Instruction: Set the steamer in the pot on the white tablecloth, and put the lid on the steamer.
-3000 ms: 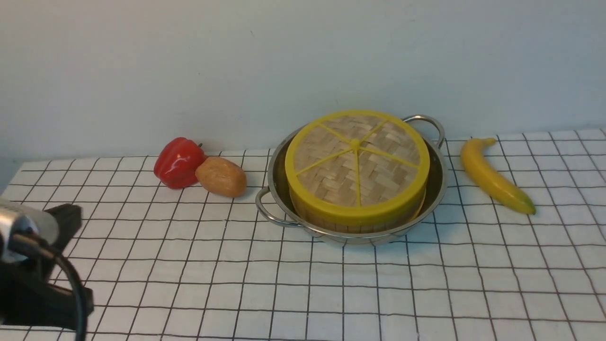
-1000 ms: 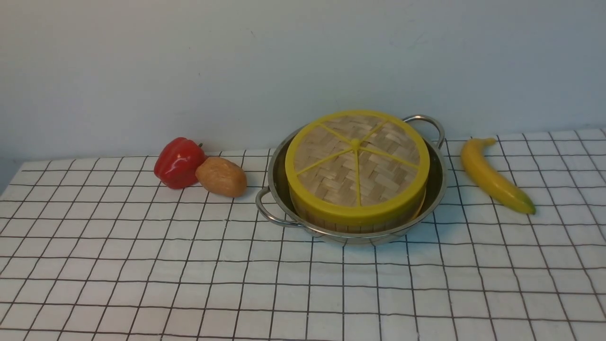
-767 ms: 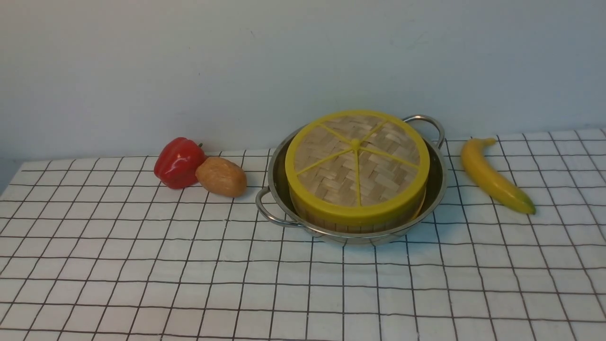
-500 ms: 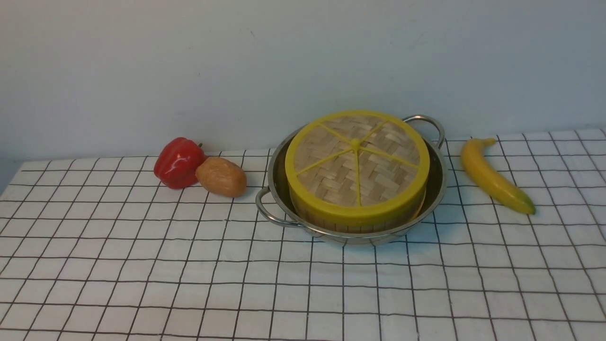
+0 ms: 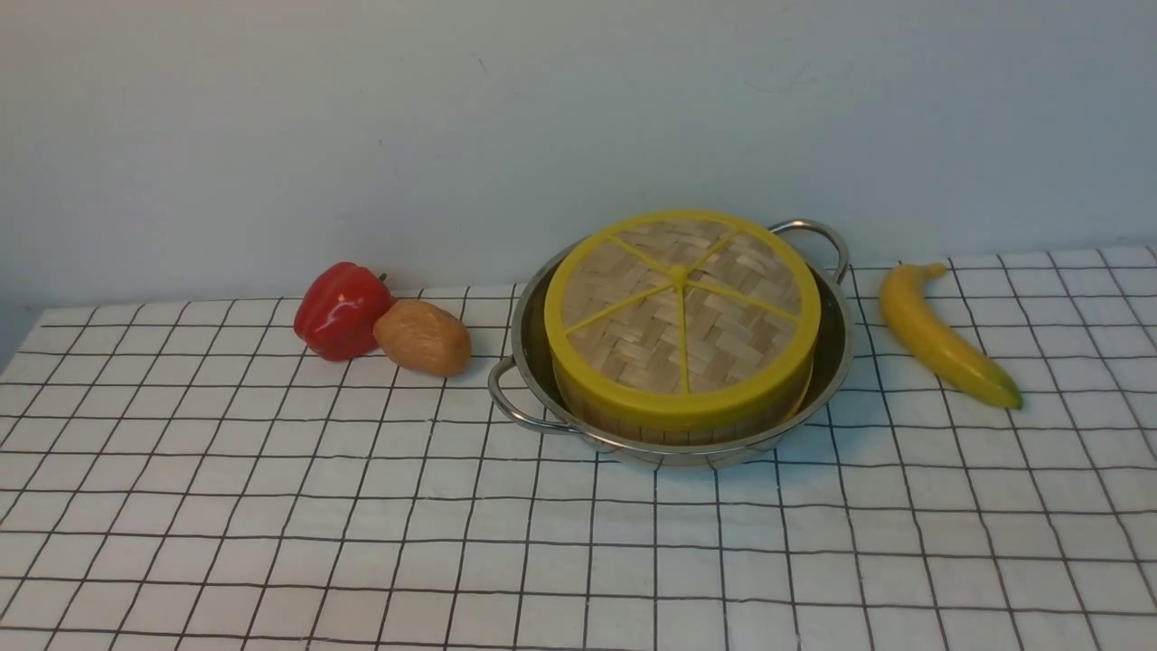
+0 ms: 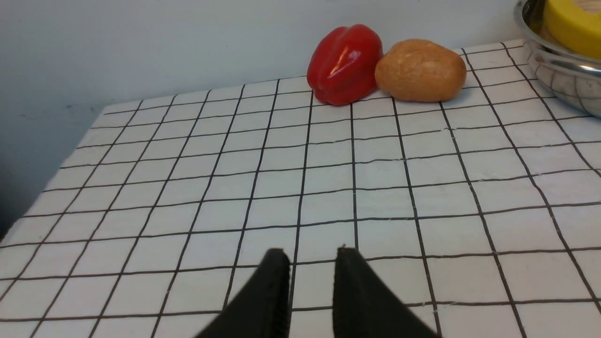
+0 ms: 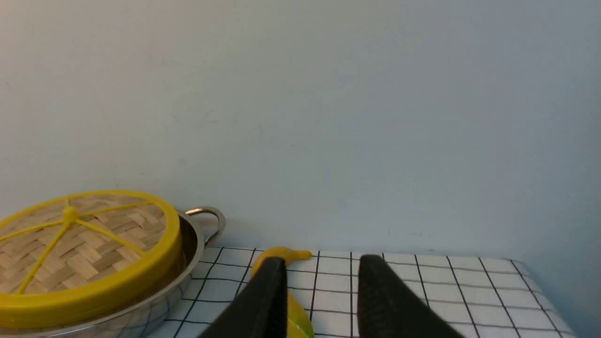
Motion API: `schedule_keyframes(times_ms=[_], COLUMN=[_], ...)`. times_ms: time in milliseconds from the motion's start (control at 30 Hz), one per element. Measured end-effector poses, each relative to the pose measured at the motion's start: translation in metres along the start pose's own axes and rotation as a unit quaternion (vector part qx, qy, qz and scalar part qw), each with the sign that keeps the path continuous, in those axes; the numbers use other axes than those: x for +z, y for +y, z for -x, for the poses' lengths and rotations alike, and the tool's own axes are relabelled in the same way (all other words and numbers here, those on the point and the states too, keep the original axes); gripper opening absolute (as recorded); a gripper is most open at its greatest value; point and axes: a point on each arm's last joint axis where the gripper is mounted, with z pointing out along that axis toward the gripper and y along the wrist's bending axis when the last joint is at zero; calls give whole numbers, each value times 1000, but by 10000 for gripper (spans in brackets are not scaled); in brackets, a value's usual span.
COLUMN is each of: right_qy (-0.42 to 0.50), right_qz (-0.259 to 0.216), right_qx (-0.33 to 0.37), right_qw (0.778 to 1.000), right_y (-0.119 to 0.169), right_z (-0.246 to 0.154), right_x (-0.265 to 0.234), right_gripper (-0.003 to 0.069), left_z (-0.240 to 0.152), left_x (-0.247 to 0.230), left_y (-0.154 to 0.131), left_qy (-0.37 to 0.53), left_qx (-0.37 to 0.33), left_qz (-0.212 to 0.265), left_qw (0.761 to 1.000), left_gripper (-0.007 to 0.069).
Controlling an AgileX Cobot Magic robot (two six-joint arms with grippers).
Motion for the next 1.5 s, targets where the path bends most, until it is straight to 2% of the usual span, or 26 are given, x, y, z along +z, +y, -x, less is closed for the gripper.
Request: schedule_keyframes(times_ms=[333,700,1500], right_qy=[21,51,52], right_qz=[-30,-33,-33], right_qx=[9,7,10], right_qw=[999,998,998], right_y=[-6,-6,-6], right_z=[-45,-51,-52], right_x=[6,6,6], right_gripper=[240,240,240], left_z=[0,0,0], left_x=[0,0,0], left_y=[0,0,0], left_qy=[0,-1,-1], left_qx=[0,0,0], left_qz=[0,0,0], left_qw=[1000,1000,1000], left_gripper=[160,189,222])
